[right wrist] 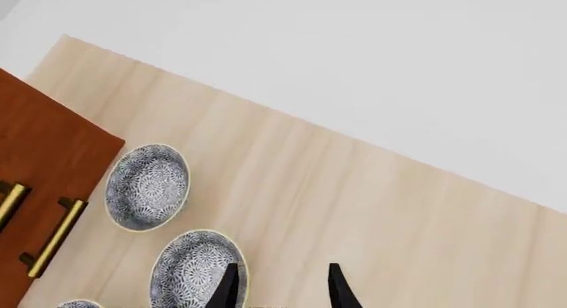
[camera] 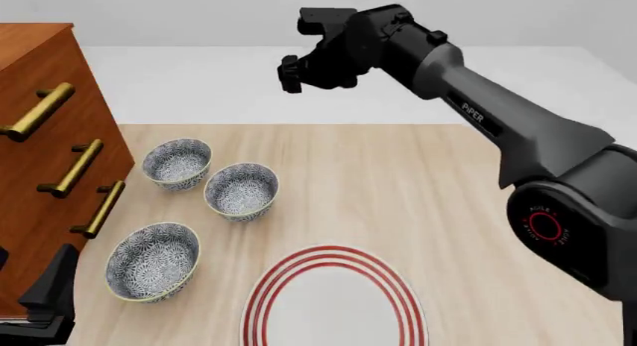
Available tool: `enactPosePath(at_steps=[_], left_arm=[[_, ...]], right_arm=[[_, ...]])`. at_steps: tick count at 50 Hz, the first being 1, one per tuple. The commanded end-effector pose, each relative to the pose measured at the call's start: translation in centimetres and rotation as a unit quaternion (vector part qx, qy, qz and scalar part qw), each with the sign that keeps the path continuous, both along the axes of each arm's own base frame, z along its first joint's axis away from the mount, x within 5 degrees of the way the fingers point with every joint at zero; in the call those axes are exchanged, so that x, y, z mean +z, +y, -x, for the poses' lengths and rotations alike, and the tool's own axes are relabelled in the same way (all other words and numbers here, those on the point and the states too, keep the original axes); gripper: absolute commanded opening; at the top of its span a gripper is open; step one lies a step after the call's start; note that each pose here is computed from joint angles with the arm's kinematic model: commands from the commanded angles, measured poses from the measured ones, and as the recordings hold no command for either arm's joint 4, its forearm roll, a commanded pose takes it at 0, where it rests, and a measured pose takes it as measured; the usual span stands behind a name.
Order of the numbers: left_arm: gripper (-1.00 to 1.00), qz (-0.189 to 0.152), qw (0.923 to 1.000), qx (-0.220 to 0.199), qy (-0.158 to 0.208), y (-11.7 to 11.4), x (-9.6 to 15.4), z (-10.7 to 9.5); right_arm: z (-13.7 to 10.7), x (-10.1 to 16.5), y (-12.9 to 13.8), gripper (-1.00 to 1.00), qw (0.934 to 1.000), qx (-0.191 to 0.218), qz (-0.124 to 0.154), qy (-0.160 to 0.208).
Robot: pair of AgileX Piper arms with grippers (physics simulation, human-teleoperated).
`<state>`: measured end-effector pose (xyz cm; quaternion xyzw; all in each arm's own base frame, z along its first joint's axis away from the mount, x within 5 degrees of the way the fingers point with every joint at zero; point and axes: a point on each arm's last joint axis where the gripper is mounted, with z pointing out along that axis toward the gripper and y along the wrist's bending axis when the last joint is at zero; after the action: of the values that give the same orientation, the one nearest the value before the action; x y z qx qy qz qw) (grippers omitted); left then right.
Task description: Pick up the bowl and put it in the middle on the plate.
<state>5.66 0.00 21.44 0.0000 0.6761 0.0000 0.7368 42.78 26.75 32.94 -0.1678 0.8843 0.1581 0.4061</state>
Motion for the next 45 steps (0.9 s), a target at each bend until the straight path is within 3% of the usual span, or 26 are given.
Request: enactPosePath(at_steps=[1, 20, 45], left_arm=[[1.0, 0.0, 1.0, 0.0, 0.0, 0.0, 0.0, 0.0], [1.0, 0.0, 1.0, 0.0, 0.0, 0.0, 0.0, 0.0], [1.0, 0.0, 1.0, 0.0, 0.0, 0.0, 0.0, 0.0]], right_arm=[[-0.3, -2.6, 1.5, 1.0, 0.9996, 0.014, 0.018, 0.019], [-0.1, -7.8, 3.9, 1.0, 0.9951, 0.037, 0.056, 0.073], [1.2, -11.3, 6.7, 1.0, 0.9898, 0.064, 0.078, 0.101]])
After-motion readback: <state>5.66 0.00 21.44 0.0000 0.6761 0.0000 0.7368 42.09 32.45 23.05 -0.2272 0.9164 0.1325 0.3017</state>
